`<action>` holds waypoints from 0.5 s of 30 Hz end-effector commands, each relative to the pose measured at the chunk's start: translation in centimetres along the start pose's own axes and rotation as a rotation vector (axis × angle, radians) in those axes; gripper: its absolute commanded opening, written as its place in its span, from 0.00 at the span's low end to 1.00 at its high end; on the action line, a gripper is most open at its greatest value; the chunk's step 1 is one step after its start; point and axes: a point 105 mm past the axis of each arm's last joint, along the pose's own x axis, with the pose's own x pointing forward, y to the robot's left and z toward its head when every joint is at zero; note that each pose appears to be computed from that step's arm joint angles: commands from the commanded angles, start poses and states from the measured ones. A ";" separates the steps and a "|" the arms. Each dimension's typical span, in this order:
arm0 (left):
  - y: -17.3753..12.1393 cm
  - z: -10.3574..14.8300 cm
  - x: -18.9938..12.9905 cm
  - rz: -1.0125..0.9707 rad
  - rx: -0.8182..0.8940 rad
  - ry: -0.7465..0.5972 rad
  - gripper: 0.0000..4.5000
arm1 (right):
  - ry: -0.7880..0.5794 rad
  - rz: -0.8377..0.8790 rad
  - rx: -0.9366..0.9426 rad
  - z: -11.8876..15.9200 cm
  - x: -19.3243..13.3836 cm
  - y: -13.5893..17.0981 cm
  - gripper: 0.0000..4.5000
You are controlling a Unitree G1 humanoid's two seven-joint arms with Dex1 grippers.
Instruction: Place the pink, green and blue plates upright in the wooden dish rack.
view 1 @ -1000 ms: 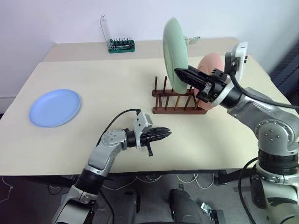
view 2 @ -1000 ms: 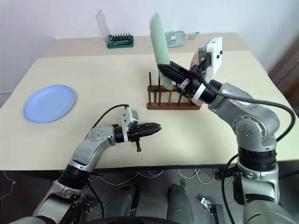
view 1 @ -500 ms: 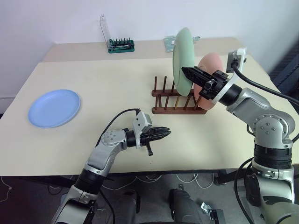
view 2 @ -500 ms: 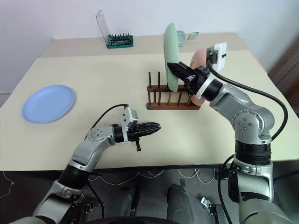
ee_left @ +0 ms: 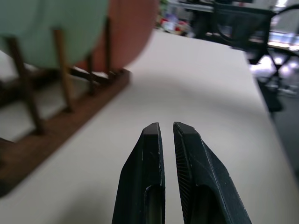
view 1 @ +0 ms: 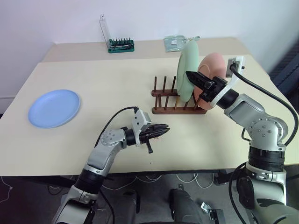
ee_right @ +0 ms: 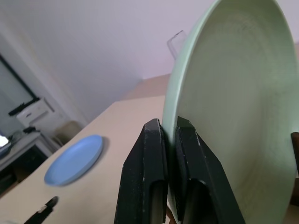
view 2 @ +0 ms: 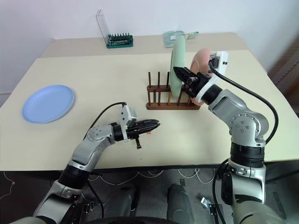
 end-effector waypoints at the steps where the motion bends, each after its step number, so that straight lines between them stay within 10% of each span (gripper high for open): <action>1: 1.0 1.0 -0.3 0.071 0.083 -0.036 0.09 | -0.047 0.023 -0.003 1.2 0.0 0.9 0.01; 5: 0.7 0.9 -0.4 0.068 0.065 -0.039 0.09 | -0.043 0.019 0.013 0.9 0.2 1.0 0.01; 15: 0.5 0.7 -0.4 0.062 0.046 -0.038 0.09 | -0.036 0.014 -0.046 1.4 0.6 1.9 0.87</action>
